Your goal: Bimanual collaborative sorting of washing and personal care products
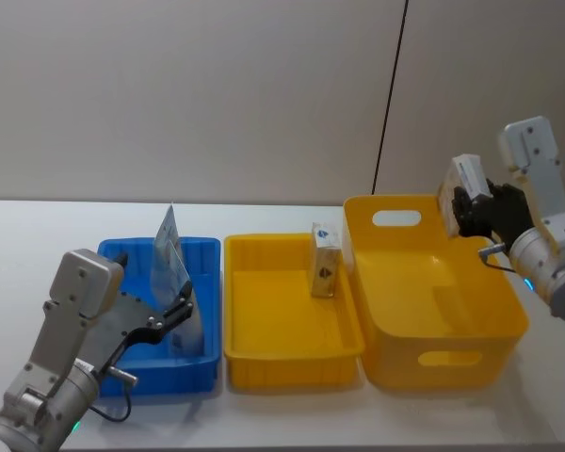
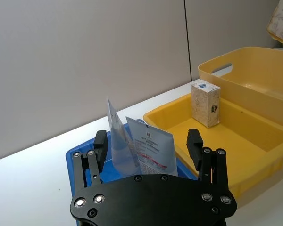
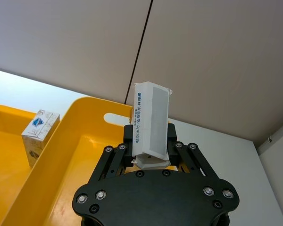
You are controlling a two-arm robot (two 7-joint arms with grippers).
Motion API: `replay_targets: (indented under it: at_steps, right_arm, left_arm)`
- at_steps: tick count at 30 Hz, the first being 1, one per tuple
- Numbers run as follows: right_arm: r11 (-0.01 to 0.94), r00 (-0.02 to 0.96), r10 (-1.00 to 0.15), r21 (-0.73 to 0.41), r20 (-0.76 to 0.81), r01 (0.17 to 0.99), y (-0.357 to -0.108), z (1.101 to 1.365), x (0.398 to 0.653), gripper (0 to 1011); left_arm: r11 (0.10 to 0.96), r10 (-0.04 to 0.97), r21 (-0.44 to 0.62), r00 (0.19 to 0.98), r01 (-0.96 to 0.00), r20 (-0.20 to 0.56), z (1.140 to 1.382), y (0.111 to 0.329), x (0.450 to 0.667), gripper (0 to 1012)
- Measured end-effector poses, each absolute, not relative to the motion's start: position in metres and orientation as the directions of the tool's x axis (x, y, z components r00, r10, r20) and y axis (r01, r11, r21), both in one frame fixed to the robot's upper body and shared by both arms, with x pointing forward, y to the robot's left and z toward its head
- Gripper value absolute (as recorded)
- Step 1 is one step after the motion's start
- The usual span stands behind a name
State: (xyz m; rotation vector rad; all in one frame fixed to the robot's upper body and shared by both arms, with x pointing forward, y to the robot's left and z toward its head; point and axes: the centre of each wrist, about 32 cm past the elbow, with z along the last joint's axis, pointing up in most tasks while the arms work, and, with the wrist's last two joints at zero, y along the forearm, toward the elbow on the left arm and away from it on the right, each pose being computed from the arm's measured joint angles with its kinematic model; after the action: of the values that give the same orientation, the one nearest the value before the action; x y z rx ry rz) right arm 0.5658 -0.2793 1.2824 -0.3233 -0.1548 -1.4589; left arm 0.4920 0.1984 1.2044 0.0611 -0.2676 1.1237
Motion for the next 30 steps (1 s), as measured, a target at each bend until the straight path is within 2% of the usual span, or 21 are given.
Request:
replay_targets:
  at_steps: [4,7,9,11,12,15,17,19,23,27,30]
  right_arm:
    - [0.084,0.117,-0.947,-0.12,0.298,0.989,-0.2788,1.2831,0.5664,347]
    - [0.088,0.119,-0.947,-0.117,0.299,0.989,-0.2786,1.2837,0.5668,391]
    - [0.09,0.121,-0.947,-0.116,0.299,0.989,-0.2785,1.284,0.567,482]
    - [0.091,0.122,-0.946,-0.115,0.299,0.989,-0.2784,1.2843,0.5672,516]
    - [0.092,0.123,-0.946,-0.115,0.299,0.989,-0.2783,1.2844,0.5673,588]
    - [0.093,0.124,-0.946,-0.114,0.299,0.989,-0.2781,1.2845,0.5675,690]
    - [0.094,0.125,-0.946,-0.114,0.299,0.989,-0.278,1.2847,0.5676,751]
    - [0.095,0.125,-0.946,-0.114,0.299,0.989,-0.278,1.2847,0.5676,770]
    - [0.097,0.127,-0.946,-0.113,0.299,0.989,-0.2777,1.2849,0.5678,918]
    - [0.098,0.128,-0.945,-0.113,0.299,0.989,-0.2776,1.2848,0.5679,1003]
    - [0.099,0.128,-0.945,-0.113,0.299,0.989,-0.2776,1.2849,0.568,1003]
  left_arm:
    - [0.434,0.882,-0.086,0.404,-0.897,0.242,1.2044,0.1984,0.492,1001]
    - [0.434,0.882,-0.086,0.404,-0.897,0.242,1.2044,0.1984,0.492,1001]
    - [0.434,0.882,-0.086,0.404,-0.897,0.242,1.2045,0.1984,0.492,1001]
    - [0.434,0.882,-0.086,0.404,-0.897,0.242,1.2044,0.1984,0.492,1001]
    - [0.434,0.882,-0.086,0.404,-0.897,0.243,1.2044,0.1984,0.492,1001]
    - [0.434,0.882,-0.086,0.404,-0.897,0.242,1.2044,0.1984,0.492,1001]
    - [0.434,0.882,-0.086,0.404,-0.897,0.243,1.2045,0.1984,0.492,1001]
    - [0.434,0.882,-0.086,0.404,-0.897,0.242,1.2044,0.1984,0.492,1001]
    - [0.435,0.882,-0.086,0.404,-0.896,0.242,1.2045,0.1984,0.4921,1001]
    - [0.434,0.883,-0.079,0.407,-0.897,0.236,1.2059,0.1983,0.493,1001]
    - [0.435,0.884,-0.069,0.41,-0.898,0.225,1.2075,0.1977,0.494,1001]
